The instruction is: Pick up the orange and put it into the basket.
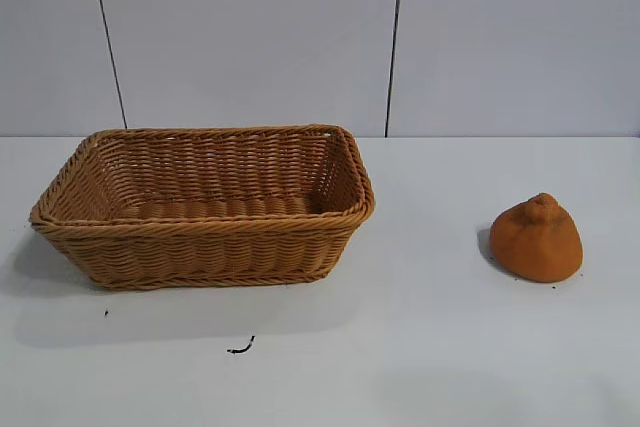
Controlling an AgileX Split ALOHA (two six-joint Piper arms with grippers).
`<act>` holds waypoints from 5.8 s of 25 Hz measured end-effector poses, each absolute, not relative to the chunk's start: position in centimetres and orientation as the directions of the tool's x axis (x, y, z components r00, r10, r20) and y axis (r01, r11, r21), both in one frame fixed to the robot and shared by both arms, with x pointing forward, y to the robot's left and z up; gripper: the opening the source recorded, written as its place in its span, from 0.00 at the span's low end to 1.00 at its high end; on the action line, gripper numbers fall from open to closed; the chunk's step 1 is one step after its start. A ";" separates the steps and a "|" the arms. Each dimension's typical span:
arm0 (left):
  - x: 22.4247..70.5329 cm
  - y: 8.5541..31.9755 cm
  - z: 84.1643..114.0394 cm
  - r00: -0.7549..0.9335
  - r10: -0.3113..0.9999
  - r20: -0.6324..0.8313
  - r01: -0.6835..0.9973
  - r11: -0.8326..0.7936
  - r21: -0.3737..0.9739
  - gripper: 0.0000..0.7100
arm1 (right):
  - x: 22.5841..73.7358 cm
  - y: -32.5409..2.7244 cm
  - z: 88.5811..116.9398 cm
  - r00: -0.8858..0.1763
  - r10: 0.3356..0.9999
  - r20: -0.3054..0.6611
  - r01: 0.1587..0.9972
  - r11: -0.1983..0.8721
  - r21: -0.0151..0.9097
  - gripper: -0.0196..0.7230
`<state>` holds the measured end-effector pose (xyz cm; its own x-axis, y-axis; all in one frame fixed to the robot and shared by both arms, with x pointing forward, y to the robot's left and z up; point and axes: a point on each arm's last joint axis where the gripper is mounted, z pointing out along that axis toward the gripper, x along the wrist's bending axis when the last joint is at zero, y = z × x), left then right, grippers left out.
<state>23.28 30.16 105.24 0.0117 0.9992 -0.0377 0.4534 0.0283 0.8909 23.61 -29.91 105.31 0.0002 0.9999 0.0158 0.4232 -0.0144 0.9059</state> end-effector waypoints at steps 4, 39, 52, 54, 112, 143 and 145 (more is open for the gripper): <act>23.3 30.2 105.2 0.012 0.999 -0.038 0.453 0.028 0.891 0.94 | 23.6 -29.9 105.3 0.000 1.000 0.016 0.423 -0.014 0.906 0.96; 23.3 30.2 105.3 0.012 0.999 -0.038 0.452 0.028 0.891 0.94 | 46.9 -28.9 112.4 0.006 0.995 0.097 0.844 -0.057 0.533 0.96; 23.3 30.2 105.3 0.012 0.999 -0.038 0.452 0.028 0.891 0.94 | 59.9 -28.7 102.4 0.036 0.996 0.085 0.973 -0.054 0.225 0.96; 23.3 30.2 105.3 0.012 0.999 -0.038 0.452 0.028 0.891 0.94 | 60.7 -28.7 100.5 0.040 0.996 0.083 0.981 -0.055 0.185 0.96; 23.3 30.2 105.2 0.012 0.999 -0.038 0.453 0.028 0.891 0.94 | 67.4 -23.4 106.0 -0.122 0.989 0.079 0.938 0.089 0.335 0.08; 23.3 30.2 105.3 0.012 0.999 -0.038 0.452 0.028 0.891 0.94 | 65.6 -0.9 93.6 -0.445 0.887 0.123 0.830 0.357 0.428 0.08; 23.3 30.2 105.3 0.012 0.999 -0.038 0.452 0.028 0.891 0.94 | 65.7 -0.8 93.4 -0.444 0.887 0.124 0.827 0.354 0.436 0.08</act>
<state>23.28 30.16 105.25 0.0118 0.9992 -0.0378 0.4523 0.0284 0.8914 65.69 -0.81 93.38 -0.4445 0.8872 0.1236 0.8275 0.3538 0.4361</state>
